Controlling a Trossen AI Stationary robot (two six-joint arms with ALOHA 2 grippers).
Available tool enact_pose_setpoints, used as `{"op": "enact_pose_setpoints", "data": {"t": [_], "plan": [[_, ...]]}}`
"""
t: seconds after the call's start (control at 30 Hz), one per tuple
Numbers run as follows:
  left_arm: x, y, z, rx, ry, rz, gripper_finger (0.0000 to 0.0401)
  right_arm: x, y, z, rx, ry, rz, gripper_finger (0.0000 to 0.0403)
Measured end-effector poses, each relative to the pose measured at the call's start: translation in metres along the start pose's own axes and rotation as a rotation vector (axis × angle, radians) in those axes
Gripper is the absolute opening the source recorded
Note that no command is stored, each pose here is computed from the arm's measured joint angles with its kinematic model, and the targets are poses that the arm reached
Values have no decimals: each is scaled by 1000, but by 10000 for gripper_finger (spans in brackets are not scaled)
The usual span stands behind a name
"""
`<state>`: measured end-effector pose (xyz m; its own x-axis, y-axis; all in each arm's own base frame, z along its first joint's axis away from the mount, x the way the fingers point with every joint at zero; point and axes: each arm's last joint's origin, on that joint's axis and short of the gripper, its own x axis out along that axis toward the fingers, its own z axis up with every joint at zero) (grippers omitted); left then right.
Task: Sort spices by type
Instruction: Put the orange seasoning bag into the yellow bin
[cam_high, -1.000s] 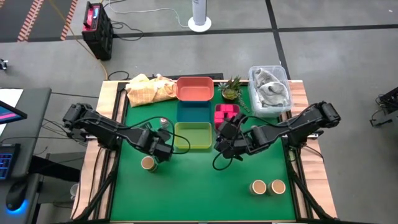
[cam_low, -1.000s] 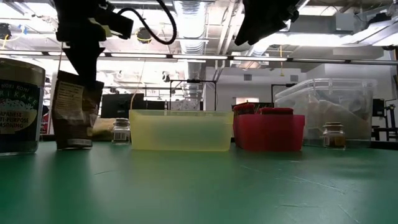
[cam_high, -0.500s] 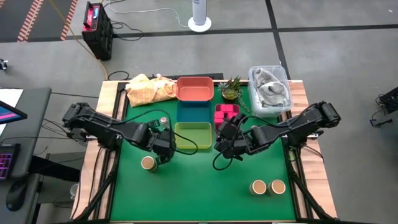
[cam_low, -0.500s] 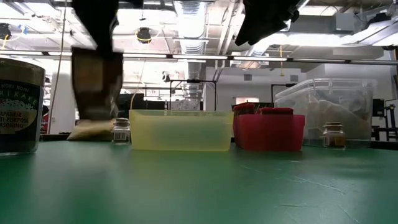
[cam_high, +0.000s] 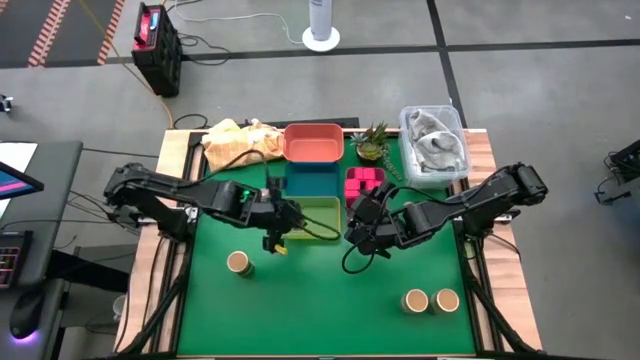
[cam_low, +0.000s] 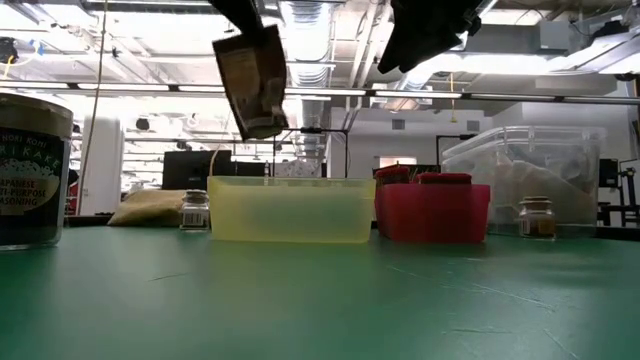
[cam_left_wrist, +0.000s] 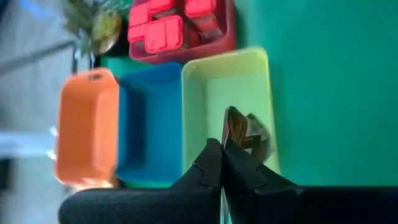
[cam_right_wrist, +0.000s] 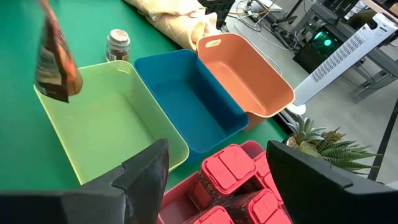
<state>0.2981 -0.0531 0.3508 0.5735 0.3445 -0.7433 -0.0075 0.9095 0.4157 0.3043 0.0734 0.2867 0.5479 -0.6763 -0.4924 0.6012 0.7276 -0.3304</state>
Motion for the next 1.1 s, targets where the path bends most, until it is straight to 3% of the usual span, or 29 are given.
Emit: {"op": "enact_pose_setpoints", "data": {"t": [0.2,0.33,0.6,0.77,0.97,1.1], "plan": [[24,2,-11,390,85,-13,0,0,0,0,-3,2,-1,301],[40,1,-17,622,60,-72,0,0,0,0,-6,4,-2,301],[64,-5,-28,931,13,-122,0,0,0,0,-6,4,-2,301],[82,-11,-49,1285,47,-179,0,0,0,-1,-9,5,-3,301],[98,-17,-58,1451,30,-108,0,0,-1,-1,-11,7,-4,301],[100,-18,-59,1491,23,-104,0,0,-1,-1,-11,8,-4,301]]}}
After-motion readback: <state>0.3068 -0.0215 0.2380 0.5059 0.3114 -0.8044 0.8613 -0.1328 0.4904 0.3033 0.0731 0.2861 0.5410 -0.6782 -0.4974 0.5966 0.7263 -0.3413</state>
